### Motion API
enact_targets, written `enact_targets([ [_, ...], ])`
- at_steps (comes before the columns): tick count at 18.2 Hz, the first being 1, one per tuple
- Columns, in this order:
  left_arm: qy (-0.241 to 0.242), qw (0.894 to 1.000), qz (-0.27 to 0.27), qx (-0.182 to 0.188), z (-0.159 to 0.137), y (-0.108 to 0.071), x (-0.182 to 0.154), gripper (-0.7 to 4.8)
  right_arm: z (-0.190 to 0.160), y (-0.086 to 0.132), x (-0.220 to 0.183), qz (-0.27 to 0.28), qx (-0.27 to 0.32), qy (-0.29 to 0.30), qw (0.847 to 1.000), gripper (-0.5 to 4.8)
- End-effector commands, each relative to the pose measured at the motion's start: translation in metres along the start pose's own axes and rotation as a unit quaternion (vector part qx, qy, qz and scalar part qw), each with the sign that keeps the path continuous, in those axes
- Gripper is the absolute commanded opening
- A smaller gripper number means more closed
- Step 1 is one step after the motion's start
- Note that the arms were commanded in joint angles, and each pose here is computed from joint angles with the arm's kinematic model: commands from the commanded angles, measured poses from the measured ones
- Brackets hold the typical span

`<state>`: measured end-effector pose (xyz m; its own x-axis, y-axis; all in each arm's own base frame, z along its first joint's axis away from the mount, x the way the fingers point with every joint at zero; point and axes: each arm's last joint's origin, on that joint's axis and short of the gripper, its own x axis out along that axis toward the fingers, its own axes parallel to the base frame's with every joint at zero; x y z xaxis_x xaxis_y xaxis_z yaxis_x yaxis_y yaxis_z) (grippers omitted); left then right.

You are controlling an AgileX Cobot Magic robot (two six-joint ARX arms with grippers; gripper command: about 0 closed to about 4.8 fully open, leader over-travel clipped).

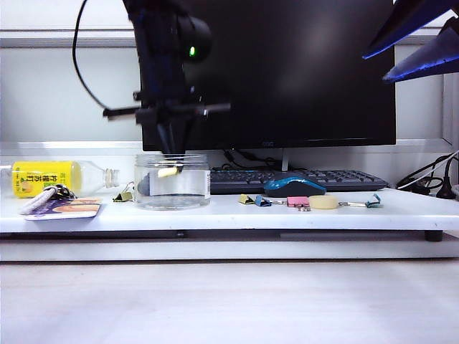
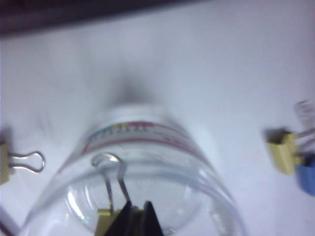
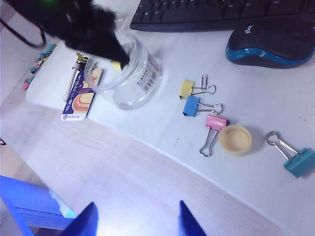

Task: Take the clips out of the round transparent plastic box and place them on the table.

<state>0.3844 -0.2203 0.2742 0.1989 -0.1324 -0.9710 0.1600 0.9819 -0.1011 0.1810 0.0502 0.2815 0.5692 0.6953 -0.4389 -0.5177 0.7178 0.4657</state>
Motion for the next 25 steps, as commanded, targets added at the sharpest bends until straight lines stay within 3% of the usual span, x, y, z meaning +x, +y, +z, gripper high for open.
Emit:
enact_targets([
  [1, -0.01, 1.0, -0.008, 0.003, 0.001, -0.001, -0.019, -0.06, 0.002, 0.001, -0.001, 0.001, -0.007, -0.006, 1.0, 2.12],
  [7, -0.018, 0.999, -0.038, 0.031, -0.001, -0.007, -0.042, -0.06, 0.002, 0.001, -0.001, 0.0, -0.01, -0.01, 1.0, 2.12],
  [16, -0.08, 0.984, -0.113, 0.112, -0.007, -0.052, -0.052, -0.06, 0.004, 0.0, -0.001, -0.021, -0.013, -0.02, 1.0, 2.12],
  [20, -0.119, 0.977, -0.129, 0.117, 0.001, -0.059, -0.048, -0.06, 0.004, 0.0, -0.001, -0.021, -0.013, -0.02, 1.0, 2.12],
  [25, -0.102, 0.98, -0.122, 0.116, 0.01, -0.063, -0.014, -0.06, 0.004, 0.0, -0.001, -0.021, -0.013, -0.02, 1.0, 2.12],
])
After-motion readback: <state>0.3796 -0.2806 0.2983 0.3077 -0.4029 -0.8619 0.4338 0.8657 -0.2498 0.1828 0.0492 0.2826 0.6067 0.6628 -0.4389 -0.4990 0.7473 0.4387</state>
